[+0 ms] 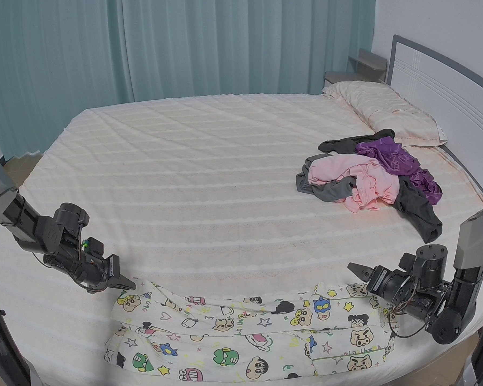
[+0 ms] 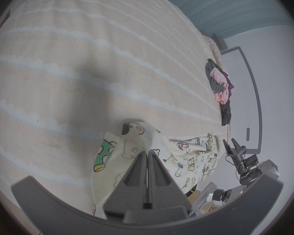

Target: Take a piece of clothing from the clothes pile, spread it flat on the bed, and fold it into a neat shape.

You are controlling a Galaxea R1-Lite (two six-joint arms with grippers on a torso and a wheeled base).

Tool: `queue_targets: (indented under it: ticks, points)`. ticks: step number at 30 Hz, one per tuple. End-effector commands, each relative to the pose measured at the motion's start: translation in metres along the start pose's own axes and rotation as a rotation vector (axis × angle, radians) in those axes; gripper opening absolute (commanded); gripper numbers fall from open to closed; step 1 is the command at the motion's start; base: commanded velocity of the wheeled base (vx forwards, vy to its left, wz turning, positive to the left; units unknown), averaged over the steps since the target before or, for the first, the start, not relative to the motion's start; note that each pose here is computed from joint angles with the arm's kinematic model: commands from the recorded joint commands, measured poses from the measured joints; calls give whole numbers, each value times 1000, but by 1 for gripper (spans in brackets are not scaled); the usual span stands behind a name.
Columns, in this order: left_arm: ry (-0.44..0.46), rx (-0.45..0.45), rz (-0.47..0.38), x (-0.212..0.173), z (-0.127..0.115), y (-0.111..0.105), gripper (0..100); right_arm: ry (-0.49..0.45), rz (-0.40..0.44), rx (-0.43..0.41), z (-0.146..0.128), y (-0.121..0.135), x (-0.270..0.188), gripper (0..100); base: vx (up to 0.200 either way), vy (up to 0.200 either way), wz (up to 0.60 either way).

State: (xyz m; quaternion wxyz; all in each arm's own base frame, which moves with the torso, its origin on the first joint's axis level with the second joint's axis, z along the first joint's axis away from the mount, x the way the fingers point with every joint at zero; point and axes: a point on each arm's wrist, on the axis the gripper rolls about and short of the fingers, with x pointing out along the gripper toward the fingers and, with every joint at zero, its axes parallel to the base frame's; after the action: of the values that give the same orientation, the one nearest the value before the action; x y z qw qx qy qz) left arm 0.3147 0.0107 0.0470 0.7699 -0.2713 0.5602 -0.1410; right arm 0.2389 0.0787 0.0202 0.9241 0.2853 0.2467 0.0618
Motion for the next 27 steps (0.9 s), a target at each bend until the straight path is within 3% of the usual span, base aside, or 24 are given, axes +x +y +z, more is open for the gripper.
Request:
queue_targets:
  ticks: [1, 8, 14, 18, 27]
  points:
    - [-49, 26, -12, -19, -3, -11, 0, -37, 28, -3, 8, 6, -4, 100, 0, 0, 0]
    - [-174, 79, -52, -56, 0, -40, 0, -99, 68, -47, 30, 22, 0, 100, 0, 0, 0]
    - [-232, 89, -95, -75, 2, -55, 0, -59, 78, -60, 34, 37, 3, 100, 0, 0, 0]
    - [-244, 116, -129, -79, 2, -61, 0, 27, 91, -89, 16, 46, 6, 100, 0, 0, 0]
    - [-254, 137, -164, -74, 19, -73, 0, 171, 37, -112, -17, 34, 25, 100, 0, 0, 0]
